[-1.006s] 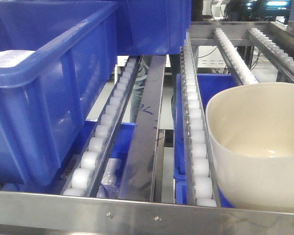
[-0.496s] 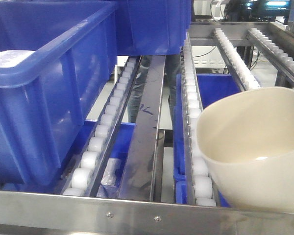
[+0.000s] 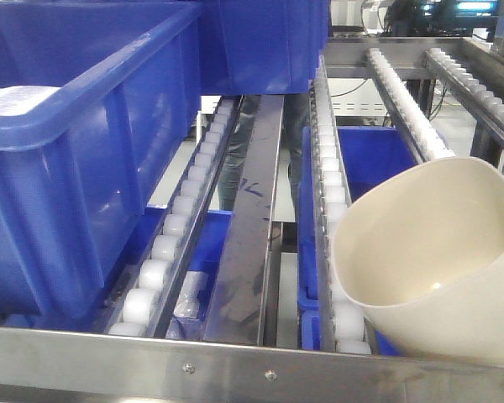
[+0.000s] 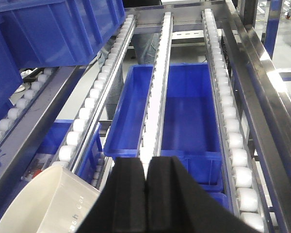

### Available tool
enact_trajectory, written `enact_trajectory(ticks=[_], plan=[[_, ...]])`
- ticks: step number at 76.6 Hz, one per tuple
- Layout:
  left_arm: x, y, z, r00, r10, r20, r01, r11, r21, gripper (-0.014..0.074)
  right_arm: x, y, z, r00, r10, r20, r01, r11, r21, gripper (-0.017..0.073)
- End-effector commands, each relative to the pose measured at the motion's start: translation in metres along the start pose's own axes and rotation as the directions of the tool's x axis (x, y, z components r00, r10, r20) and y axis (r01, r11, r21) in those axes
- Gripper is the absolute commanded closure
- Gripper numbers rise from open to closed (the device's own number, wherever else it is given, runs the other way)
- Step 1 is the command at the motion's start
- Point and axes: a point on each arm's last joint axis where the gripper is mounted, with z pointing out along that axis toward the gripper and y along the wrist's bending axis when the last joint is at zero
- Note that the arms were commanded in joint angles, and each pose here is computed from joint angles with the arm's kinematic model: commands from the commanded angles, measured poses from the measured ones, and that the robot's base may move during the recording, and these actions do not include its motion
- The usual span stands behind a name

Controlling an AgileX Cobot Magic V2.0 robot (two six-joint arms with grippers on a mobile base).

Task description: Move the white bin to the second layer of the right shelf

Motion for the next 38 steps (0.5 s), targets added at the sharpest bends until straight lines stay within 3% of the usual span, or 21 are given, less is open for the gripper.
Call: enact_trajectory(ticks=[1,24,38], plan=[[0.004,0.000,0.001,0.998,-0.005,0.063,0.005,1.000,0.001,0.0509,-0.016,0.003,-0.001,0.995,-0.012,0.103,0.014,1.000,-0.019,0.0539],[0.004,0.000,0.001,0.998,-0.005,0.063,0.005,1.000,0.001,0.0509,-0.010,0.003,0.000,0.989,-0.024,0.144,0.029,0.999,-0.035,0.0539],[0.004,0.000,0.001,0.998,-0.005,0.063,0.005,1.000,0.001,0.0509,0.018,-0.001,-0.004,0.973,-0.076,0.216,0.086,0.996,-0.037,0.0539]])
